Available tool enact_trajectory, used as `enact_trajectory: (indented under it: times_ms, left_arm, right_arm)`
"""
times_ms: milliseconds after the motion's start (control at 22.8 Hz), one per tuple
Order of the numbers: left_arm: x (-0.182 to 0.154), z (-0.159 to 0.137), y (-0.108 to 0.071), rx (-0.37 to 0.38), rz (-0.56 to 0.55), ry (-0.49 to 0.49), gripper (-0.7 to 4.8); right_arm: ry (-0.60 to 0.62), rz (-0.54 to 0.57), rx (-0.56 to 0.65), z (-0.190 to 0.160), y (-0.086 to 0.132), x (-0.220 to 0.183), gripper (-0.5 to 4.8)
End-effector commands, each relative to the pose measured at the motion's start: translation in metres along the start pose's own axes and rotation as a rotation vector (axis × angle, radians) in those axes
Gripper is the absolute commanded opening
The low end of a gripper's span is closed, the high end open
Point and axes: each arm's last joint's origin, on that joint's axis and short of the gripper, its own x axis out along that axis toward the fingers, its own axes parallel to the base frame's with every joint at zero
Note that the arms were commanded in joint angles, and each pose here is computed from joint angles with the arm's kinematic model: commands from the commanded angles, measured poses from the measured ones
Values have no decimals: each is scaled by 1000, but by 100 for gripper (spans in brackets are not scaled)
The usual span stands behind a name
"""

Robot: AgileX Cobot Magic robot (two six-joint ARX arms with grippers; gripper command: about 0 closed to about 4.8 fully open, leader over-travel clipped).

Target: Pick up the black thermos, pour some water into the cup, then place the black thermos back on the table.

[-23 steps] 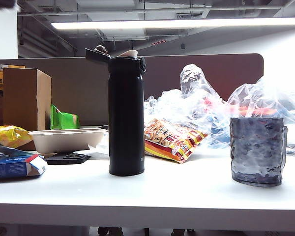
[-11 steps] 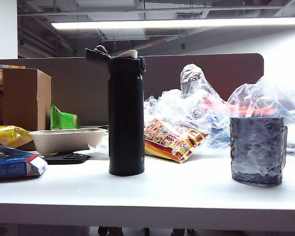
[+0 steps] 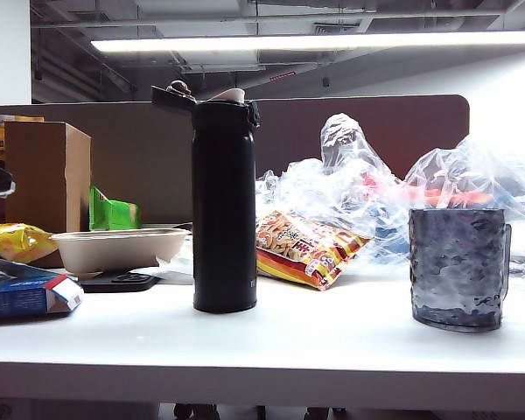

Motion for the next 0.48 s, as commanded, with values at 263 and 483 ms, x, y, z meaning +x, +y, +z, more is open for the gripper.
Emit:
enact_trajectory:
  times_ms: [263, 483]
  left_arm:
    - [0, -2, 1, -52, 29, 14, -5]
    - [0, -2, 1, -45, 31, 14, -5]
  right_arm:
    - [4, 21, 34, -2, 0, 0, 68]
    - [7, 21, 35, -2, 0, 0, 73]
